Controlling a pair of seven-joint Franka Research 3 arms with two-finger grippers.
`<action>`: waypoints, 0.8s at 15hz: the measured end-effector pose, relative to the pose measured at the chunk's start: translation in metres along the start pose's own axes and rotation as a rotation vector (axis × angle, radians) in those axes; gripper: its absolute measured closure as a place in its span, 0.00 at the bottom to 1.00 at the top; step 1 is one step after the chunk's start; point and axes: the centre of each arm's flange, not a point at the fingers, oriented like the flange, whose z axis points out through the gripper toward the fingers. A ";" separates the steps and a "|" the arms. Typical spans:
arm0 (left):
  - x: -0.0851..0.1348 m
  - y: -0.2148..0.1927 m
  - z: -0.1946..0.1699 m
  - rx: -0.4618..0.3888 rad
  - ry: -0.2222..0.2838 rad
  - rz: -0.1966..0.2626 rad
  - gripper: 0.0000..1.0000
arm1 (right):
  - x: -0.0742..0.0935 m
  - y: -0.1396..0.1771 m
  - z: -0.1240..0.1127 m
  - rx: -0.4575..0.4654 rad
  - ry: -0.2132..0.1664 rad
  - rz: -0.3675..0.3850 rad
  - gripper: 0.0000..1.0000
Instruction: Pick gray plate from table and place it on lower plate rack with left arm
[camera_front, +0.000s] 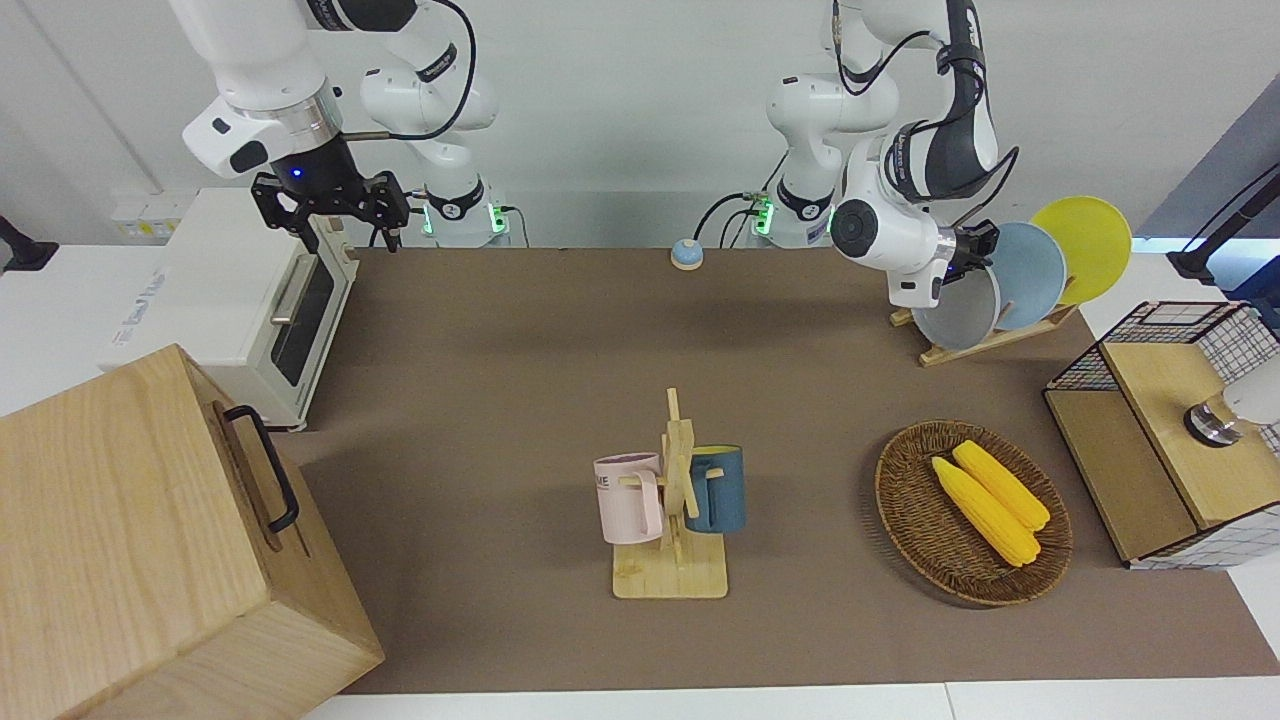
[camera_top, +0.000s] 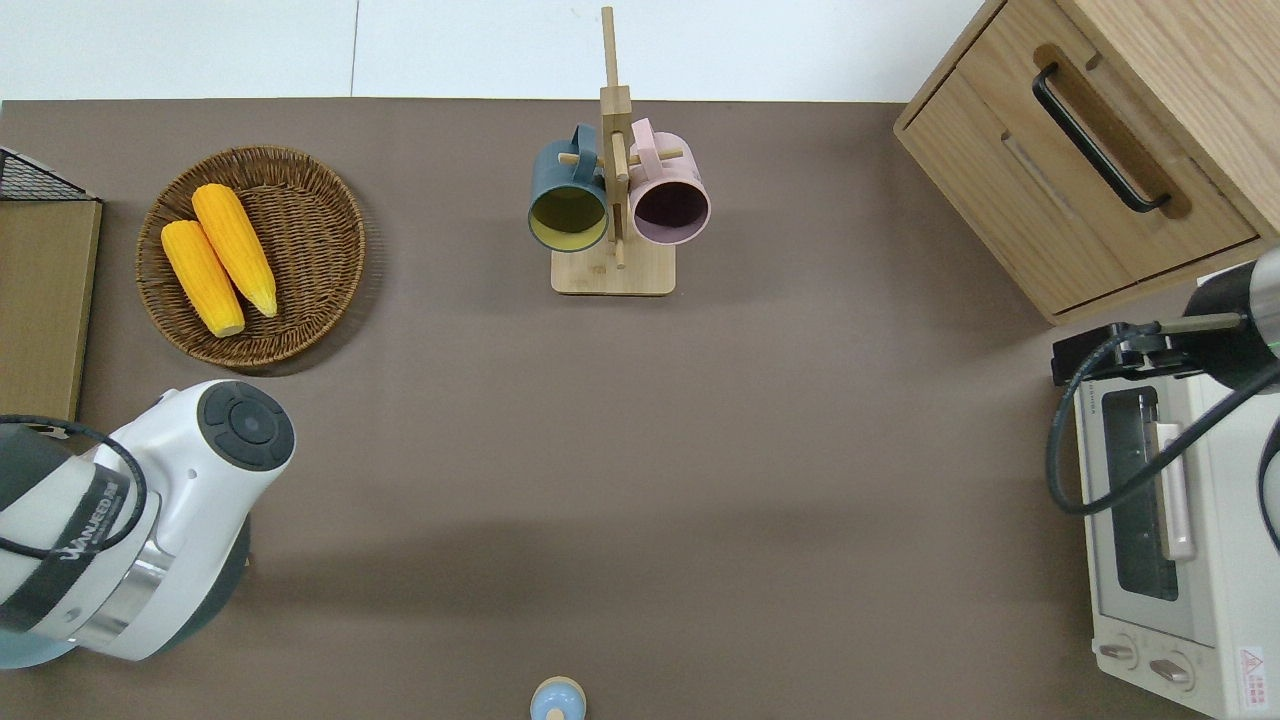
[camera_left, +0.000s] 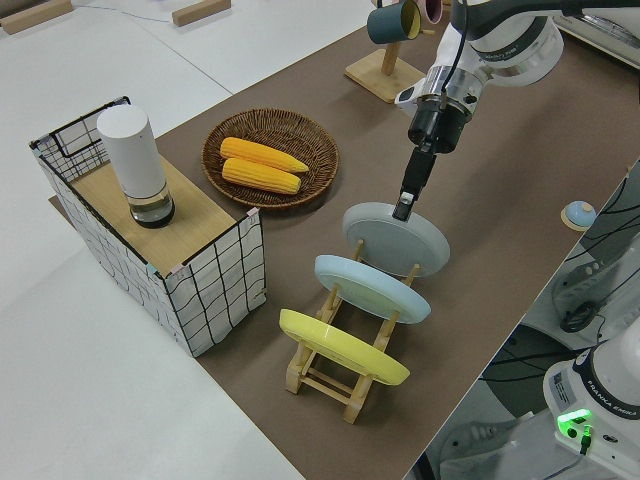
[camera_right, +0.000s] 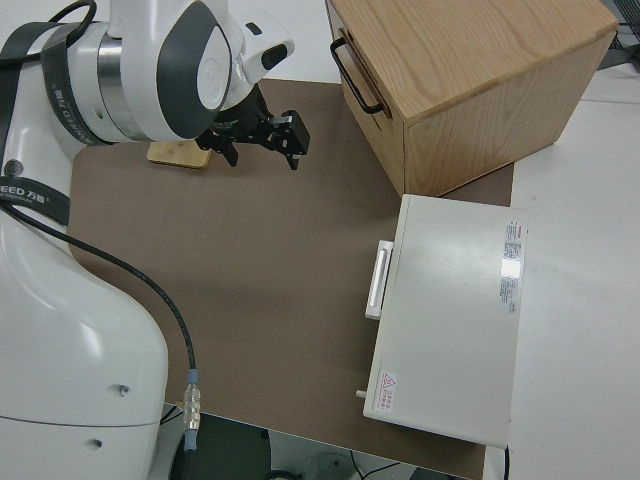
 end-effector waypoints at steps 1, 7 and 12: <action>-0.001 0.001 0.001 0.002 -0.002 -0.001 0.99 | 0.000 0.000 0.000 0.000 0.000 0.000 0.01; -0.002 0.008 0.005 0.014 -0.006 0.009 0.94 | 0.000 0.000 0.000 0.000 0.000 0.000 0.01; -0.001 0.012 0.007 0.017 -0.009 0.017 0.59 | 0.000 0.000 0.000 0.000 0.000 0.000 0.01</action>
